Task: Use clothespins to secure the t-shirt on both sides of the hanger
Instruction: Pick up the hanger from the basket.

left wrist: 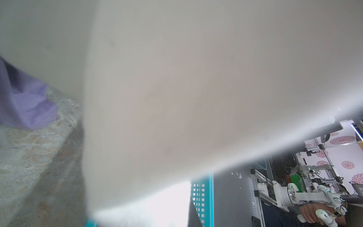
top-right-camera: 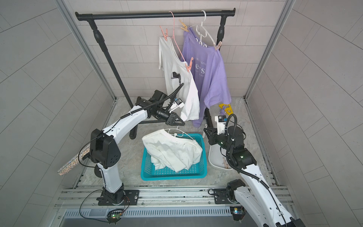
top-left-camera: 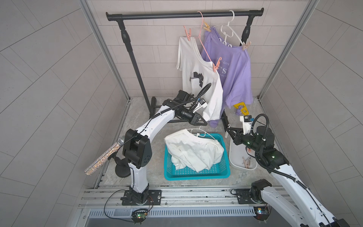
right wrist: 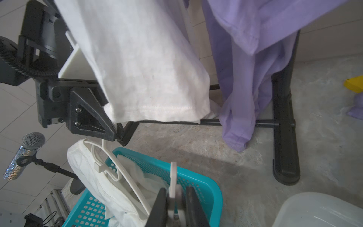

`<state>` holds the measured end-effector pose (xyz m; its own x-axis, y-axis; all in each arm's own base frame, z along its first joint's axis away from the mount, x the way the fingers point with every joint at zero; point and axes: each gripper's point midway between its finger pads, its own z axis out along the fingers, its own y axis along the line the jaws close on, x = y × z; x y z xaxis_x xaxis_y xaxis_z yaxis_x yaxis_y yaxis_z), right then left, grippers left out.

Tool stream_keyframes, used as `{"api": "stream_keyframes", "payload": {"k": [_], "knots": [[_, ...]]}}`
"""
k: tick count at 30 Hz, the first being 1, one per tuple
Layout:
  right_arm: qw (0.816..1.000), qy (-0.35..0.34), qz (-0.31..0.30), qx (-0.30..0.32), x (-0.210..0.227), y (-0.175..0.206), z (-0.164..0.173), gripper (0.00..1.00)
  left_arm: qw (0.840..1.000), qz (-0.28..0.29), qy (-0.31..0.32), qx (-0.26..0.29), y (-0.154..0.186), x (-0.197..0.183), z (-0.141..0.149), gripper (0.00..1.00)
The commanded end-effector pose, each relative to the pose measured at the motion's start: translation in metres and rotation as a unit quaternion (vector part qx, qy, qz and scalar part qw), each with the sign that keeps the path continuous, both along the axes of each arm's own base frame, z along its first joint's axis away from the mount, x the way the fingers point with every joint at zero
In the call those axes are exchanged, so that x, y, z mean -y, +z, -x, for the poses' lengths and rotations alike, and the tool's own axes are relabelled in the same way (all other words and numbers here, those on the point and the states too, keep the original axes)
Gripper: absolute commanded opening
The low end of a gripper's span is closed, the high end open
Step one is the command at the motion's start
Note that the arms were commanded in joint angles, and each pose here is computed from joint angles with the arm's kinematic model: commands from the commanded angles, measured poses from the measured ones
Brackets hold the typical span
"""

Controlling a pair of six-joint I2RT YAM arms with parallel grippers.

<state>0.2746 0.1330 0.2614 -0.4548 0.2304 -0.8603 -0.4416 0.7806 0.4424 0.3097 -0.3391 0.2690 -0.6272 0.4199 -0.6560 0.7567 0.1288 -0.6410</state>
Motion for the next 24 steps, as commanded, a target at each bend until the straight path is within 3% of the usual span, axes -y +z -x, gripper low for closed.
{"api": "stream_keyframes", "payload": {"k": [1, 12, 14, 24], "knots": [[0.998, 0.042, -0.023, 0.052, -0.015, 0.027, 0.008, 0.0, 0.999, 0.044, -0.007, 0.005, 0.033, -0.006, 0.009, 0.0], [0.987, 0.108, -0.045, 0.107, -0.039, 0.052, 0.017, 0.0, 0.993, 0.108, 0.037, -0.009, 0.052, -0.023, -0.008, 0.0], [0.987, 0.118, -0.046, 0.1, -0.043, 0.041, 0.017, 0.0, 0.991, 0.123, 0.043, -0.015, 0.057, -0.026, -0.012, 0.0], [0.982, 0.135, -0.048, 0.121, -0.05, 0.048, 0.014, 0.0, 0.965, 0.257, 0.038, -0.047, 0.115, -0.037, -0.029, 0.0]]}}
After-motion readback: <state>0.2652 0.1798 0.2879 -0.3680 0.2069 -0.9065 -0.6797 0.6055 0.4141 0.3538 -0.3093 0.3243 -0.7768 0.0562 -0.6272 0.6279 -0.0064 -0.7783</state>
